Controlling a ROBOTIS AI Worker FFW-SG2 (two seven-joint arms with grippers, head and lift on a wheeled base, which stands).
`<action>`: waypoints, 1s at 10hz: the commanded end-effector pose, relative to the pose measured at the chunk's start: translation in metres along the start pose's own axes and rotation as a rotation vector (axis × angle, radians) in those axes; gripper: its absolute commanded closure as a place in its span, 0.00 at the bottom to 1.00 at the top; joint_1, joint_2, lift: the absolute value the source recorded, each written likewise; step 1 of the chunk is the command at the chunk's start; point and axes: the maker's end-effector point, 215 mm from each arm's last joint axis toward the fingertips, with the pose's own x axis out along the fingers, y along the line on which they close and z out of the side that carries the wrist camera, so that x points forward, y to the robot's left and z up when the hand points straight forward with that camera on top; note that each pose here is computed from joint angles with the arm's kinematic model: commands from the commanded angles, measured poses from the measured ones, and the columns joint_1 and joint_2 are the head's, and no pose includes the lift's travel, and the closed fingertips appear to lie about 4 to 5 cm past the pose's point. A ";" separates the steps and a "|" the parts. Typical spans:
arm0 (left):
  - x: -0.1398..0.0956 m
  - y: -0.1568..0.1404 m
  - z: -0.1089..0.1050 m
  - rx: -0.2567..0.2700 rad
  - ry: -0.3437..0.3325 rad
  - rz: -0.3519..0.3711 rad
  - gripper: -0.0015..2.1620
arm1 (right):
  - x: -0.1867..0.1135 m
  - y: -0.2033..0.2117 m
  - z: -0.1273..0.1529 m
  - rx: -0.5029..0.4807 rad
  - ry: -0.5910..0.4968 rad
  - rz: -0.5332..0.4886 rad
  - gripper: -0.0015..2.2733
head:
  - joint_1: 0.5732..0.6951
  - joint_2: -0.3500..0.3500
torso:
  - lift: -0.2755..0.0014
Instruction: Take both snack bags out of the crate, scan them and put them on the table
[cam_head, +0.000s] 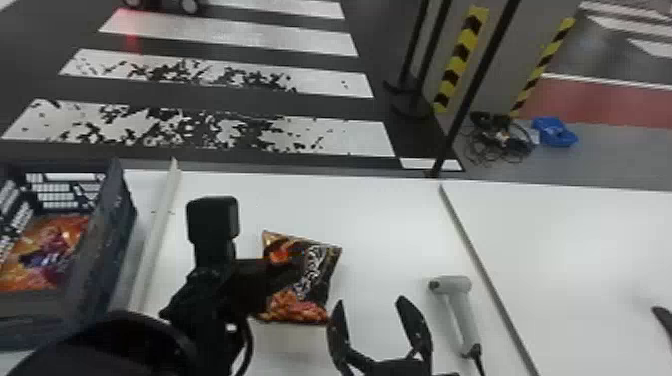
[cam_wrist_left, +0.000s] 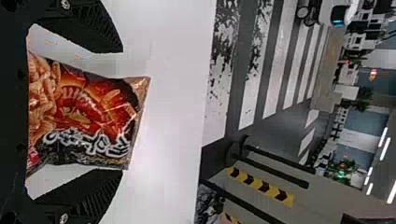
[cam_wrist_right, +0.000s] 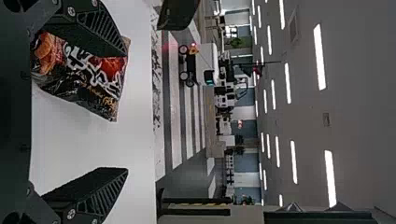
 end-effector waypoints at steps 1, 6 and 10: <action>-0.018 0.032 0.022 0.044 -0.063 0.050 0.03 | 0.001 0.000 0.001 0.000 -0.002 0.002 0.06 | 1.00 0.27 | 0.65; -0.072 0.136 0.080 0.166 -0.364 0.158 0.04 | 0.015 0.003 0.003 0.006 0.023 0.014 0.05 | 1.00 0.50 | 0.65; -0.133 0.170 0.104 0.276 -0.639 0.144 0.04 | 0.035 0.017 0.002 0.078 0.092 0.059 0.05 | 1.00 0.66 | 0.65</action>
